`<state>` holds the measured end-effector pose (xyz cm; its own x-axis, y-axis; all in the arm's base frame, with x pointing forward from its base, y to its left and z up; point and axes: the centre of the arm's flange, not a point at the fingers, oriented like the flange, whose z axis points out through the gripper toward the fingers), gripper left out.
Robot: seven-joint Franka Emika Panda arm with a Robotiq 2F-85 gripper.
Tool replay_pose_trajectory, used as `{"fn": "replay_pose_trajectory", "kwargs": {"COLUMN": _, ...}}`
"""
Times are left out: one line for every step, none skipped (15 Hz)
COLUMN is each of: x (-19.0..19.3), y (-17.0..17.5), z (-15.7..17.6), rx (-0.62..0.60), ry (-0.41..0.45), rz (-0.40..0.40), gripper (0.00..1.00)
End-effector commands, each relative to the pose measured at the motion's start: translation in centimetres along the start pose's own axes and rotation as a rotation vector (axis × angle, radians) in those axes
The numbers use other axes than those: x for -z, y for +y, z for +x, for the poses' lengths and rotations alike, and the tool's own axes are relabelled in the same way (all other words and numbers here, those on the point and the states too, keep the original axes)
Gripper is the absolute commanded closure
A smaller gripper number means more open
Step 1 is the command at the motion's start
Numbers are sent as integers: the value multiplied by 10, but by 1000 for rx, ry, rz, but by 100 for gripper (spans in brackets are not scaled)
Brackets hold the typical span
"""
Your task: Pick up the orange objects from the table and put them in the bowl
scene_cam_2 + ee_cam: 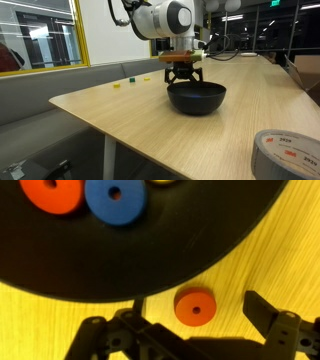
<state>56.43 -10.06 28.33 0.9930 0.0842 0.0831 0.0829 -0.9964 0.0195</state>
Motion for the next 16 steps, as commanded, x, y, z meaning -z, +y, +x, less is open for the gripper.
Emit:
{"fn": "replay_pose_trajectory", "kwargs": {"x": 3, "y": 0, "z": 7, "rx": -2, "ry": 12, "rz": -5, "gripper": 0}}
{"fn": "replay_pose_trajectory", "kwargs": {"x": 3, "y": 0, "z": 7, "rx": -2, "ry": 11, "rz": -2, "gripper": 0}}
{"fn": "replay_pose_trajectory", "kwargs": {"x": 3, "y": 0, "z": 7, "rx": 0, "ry": 13, "rz": -4, "gripper": 2}}
{"fn": "replay_pose_trajectory", "kwargs": {"x": 3, "y": 0, "z": 7, "rx": 3, "ry": 15, "rz": -5, "gripper": 26}}
{"fn": "replay_pose_trajectory", "kwargs": {"x": 4, "y": 0, "z": 8, "rx": 4, "ry": 15, "rz": -5, "gripper": 27}}
{"fn": "replay_pose_trajectory", "kwargs": {"x": 4, "y": -1, "z": 8, "rx": 5, "ry": 16, "rz": -5, "gripper": 28}}
{"fn": "replay_pose_trajectory", "kwargs": {"x": 5, "y": -1, "z": 8, "rx": 5, "ry": 17, "rz": -7, "gripper": 34}}
{"fn": "replay_pose_trajectory", "kwargs": {"x": 5, "y": -1, "z": 8, "rx": 5, "ry": 17, "rz": -8, "gripper": 44}}
{"fn": "replay_pose_trajectory", "kwargs": {"x": 7, "y": -1, "z": 8, "rx": 4, "ry": 18, "rz": -9, "gripper": 52}}
{"fn": "replay_pose_trajectory", "kwargs": {"x": 9, "y": -1, "z": 9, "rx": 3, "ry": 19, "rz": -11, "gripper": 59}}
{"fn": "replay_pose_trajectory", "kwargs": {"x": 10, "y": -2, "z": 9, "rx": 1, "ry": 19, "rz": -12, "gripper": 67}}
{"fn": "replay_pose_trajectory", "kwargs": {"x": 12, "y": -2, "z": 10, "rx": 0, "ry": 19, "rz": -14, "gripper": 74}}
{"fn": "replay_pose_trajectory", "kwargs": {"x": 15, "y": -3, "z": 9, "rx": 0, "ry": 19, "rz": -17, "gripper": 79}}
{"fn": "replay_pose_trajectory", "kwargs": {"x": 18, "y": -4, "z": 9, "rx": -1, "ry": 17, "rz": -20, "gripper": 76}}
{"fn": "replay_pose_trajectory", "kwargs": {"x": 21, "y": -5, "z": 8, "rx": -2, "ry": 13, "rz": -27, "gripper": 75}}
{"fn": "replay_pose_trajectory", "kwargs": {"x": 24, "y": -6, "z": 6, "rx": -7, "ry": 9, "rz": -36, "gripper": 75}}
